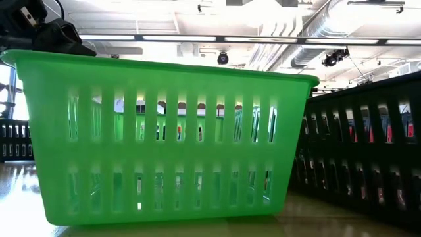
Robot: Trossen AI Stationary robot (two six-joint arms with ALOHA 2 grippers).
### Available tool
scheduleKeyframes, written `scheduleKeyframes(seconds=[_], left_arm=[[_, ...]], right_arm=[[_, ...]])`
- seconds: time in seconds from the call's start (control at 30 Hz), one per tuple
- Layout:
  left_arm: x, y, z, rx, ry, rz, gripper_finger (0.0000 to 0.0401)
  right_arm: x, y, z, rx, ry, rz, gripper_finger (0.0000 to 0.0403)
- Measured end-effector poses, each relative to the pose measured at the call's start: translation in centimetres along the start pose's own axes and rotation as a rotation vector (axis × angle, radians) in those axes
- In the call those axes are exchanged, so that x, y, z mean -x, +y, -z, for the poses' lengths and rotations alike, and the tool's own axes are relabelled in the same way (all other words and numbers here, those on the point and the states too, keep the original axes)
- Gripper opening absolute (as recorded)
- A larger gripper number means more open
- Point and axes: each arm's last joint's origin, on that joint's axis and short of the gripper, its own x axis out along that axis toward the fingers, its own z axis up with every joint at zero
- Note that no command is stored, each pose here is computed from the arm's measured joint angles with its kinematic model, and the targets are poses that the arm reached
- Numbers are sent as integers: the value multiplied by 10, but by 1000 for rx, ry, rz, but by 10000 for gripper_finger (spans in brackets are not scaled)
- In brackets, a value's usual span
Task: Stack baskets on shelf by color
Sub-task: Put the bottom right green bin on the shelf
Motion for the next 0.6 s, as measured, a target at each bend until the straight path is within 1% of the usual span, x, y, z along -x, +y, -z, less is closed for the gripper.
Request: scheduleKeyframes(seconds=[0.1,0.2,0.4,0.5,0.6], left_arm=[[0,0,0,0,-6,-10,156],[0,1,0,-1,-13,-21,156],[0,1,0,17,-15,-25,156],[0,1,0,43,-15,-25,156],[0,1,0,43,-15,-25,156]], right_arm=[[-2,3,3,25,-1,-10,134],[-13,6,5,48,-10,-21,134],[-47,10,18,63,1,-84,134],[-63,9,26,52,23,-133,134],[-75,8,34,57,53,-164,134]])
